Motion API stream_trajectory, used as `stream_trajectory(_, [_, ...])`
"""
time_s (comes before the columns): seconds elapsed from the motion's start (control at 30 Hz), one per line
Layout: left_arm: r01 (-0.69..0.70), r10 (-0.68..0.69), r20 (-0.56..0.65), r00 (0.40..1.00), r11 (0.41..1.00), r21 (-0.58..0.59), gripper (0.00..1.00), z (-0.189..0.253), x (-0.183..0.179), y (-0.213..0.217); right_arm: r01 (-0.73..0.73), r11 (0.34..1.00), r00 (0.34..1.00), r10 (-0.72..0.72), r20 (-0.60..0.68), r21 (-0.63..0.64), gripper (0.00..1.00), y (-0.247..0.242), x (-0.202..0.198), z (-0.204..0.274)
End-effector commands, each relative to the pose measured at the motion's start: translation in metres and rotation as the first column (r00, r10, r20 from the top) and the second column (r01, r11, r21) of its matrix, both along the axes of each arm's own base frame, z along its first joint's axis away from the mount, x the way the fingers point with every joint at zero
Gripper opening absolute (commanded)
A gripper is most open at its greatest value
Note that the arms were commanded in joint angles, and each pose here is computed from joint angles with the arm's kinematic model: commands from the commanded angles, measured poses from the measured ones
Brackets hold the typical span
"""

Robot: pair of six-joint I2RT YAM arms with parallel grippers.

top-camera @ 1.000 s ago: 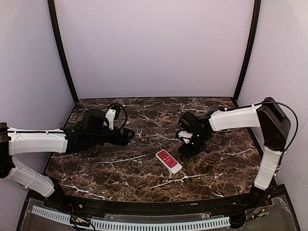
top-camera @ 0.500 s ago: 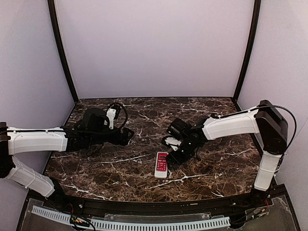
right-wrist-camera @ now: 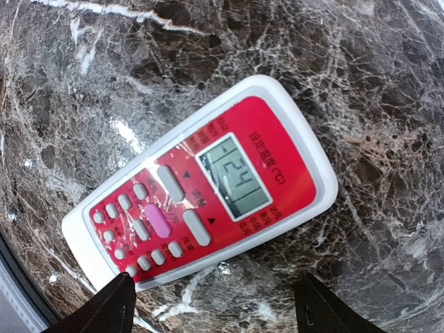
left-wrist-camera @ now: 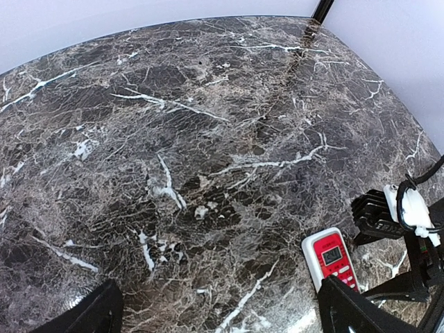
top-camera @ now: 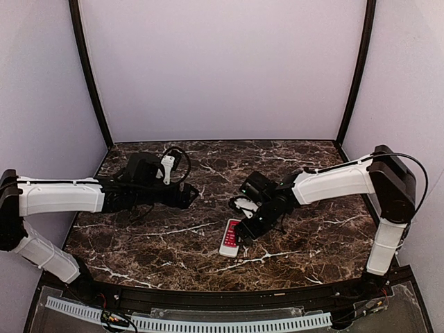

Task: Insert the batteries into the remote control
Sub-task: Move the remote control to the center of the board.

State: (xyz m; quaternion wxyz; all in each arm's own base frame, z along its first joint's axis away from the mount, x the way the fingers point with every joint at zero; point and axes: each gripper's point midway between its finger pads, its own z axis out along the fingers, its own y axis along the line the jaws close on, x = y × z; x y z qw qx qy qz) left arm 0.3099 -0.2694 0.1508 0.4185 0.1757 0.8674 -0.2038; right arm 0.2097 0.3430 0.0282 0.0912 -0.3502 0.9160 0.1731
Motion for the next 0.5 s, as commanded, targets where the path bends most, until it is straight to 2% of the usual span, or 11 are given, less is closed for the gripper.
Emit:
stream_trajectory(0.0, [0.023, -0.023, -0.014, 1.0, 1.0, 0.001, 0.99, 0.004, 0.0, -0.004, 0.037, 0.997, 0.997, -0.041, -0.065, -0.068, 0.79, -0.031, -0.006, -0.02])
stream_trajectory(0.13, [0.028, -0.028, -0.012, 1.0, 1.0, 0.005, 0.99, 0.003, 0.001, -0.006, 0.06, 0.996, 0.997, -0.064, -0.047, -0.068, 0.78, -0.041, 0.005, -0.018])
stream_trajectory(0.47, [0.015, -0.015, -0.012, 1.0, 0.999, 0.031, 0.98, -0.003, 0.002, -0.001, 0.087, 0.974, 0.995, -0.076, 0.056, -0.208, 0.79, -0.054, 0.033, -0.033])
